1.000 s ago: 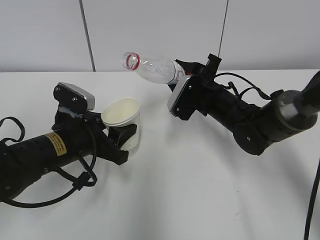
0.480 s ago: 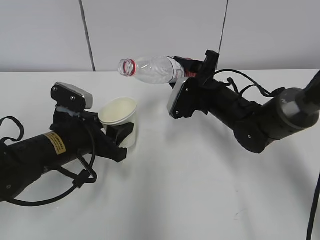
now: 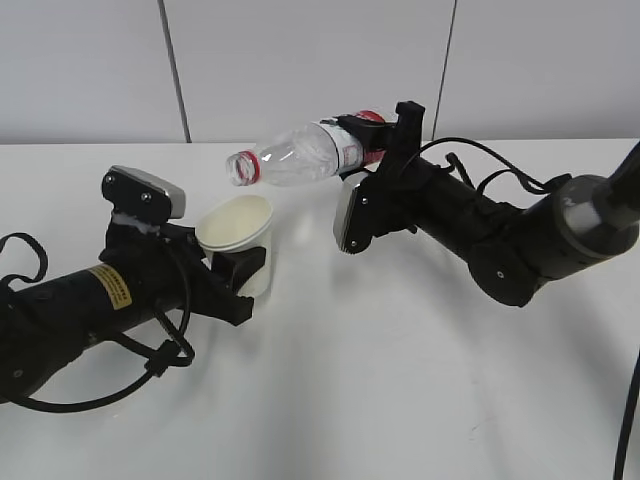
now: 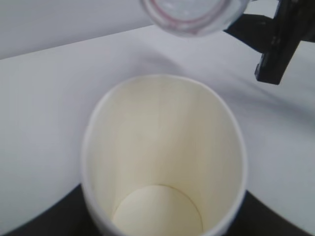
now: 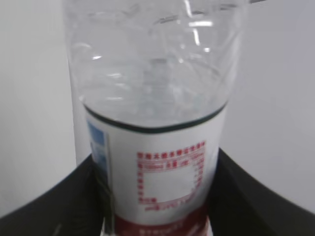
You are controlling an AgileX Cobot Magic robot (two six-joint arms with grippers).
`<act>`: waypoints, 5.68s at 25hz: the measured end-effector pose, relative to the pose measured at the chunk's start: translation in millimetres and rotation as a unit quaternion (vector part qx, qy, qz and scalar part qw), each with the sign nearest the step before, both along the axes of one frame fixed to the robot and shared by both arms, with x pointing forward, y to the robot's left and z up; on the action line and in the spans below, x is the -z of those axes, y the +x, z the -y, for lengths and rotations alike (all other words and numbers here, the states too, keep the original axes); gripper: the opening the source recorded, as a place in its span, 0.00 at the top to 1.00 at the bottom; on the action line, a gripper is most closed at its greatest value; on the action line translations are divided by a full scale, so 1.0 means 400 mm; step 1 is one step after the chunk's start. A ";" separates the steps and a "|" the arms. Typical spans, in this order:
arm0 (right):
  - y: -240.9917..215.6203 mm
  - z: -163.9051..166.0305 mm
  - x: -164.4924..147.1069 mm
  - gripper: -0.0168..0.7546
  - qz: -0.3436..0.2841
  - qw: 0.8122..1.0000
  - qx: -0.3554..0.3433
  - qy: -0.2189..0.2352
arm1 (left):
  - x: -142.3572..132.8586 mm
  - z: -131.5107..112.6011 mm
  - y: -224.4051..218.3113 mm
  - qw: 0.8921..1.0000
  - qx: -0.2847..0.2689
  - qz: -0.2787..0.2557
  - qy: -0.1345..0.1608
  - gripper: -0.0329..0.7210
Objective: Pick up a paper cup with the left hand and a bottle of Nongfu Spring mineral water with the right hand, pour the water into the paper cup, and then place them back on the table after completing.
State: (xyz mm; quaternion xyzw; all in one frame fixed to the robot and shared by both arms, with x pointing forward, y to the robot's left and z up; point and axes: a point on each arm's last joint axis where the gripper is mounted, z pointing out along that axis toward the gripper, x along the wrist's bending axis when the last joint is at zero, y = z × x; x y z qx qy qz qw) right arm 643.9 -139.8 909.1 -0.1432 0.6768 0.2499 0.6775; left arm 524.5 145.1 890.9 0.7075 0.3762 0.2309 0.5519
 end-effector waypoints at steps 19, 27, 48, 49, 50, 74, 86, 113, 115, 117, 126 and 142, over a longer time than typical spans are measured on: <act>-0.001 -0.001 0.001 0.45 0.043 0.997 0.000 -0.070 | 0.014 -0.004 -0.003 0.999 -0.003 -0.024 0.023 0.47; 0.002 -0.001 -0.005 0.45 0.052 0.996 0.003 -0.077 | 0.016 -0.005 -0.003 0.999 -0.003 -0.027 0.025 0.47; 0.013 0.022 -0.007 0.45 0.045 0.996 0.045 -0.056 | 0.012 -0.005 -0.001 1.000 -0.007 -0.021 0.019 0.47; 0.013 0.022 -0.007 0.45 0.045 0.996 0.045 -0.056 | 0.012 -0.005 -0.001 1.000 -0.007 -0.021 0.019 0.47; 0.013 0.022 -0.007 0.45 0.045 0.996 0.045 -0.056 | 0.012 -0.005 -0.001 1.000 -0.007 -0.021 0.019 0.47; 0.012 0.019 -0.007 0.45 0.055 0.995 0.038 -0.074 | 0.008 -0.004 0.000 1.000 -0.006 -0.013 0.013 0.47; 0.011 0.017 -0.007 0.45 0.060 0.994 0.034 -0.081 | 0.008 -0.004 0.000 1.000 -0.006 -0.013 0.013 0.47; -0.051 0.036 0.058 0.45 -0.309 0.839 0.023 0.448 | 0.008 -0.013 0.015 0.999 -0.038 0.036 0.002 0.47; -0.052 0.036 0.058 0.45 -0.323 0.822 0.022 0.469 | 0.034 -0.014 0.015 0.999 -0.040 0.030 0.002 0.47; -0.052 0.035 0.060 0.45 -0.340 0.804 0.024 0.488 | 0.049 -0.015 0.016 0.999 -0.043 0.026 0.002 0.47; -0.056 0.030 0.073 0.45 -0.366 0.785 0.021 0.500 | 0.067 -0.024 0.025 0.997 -0.072 0.021 -0.005 0.48; -0.061 0.029 0.134 0.45 -0.375 0.779 0.017 0.502 | 0.104 -0.004 0.065 0.997 -0.071 0.030 -0.012 0.48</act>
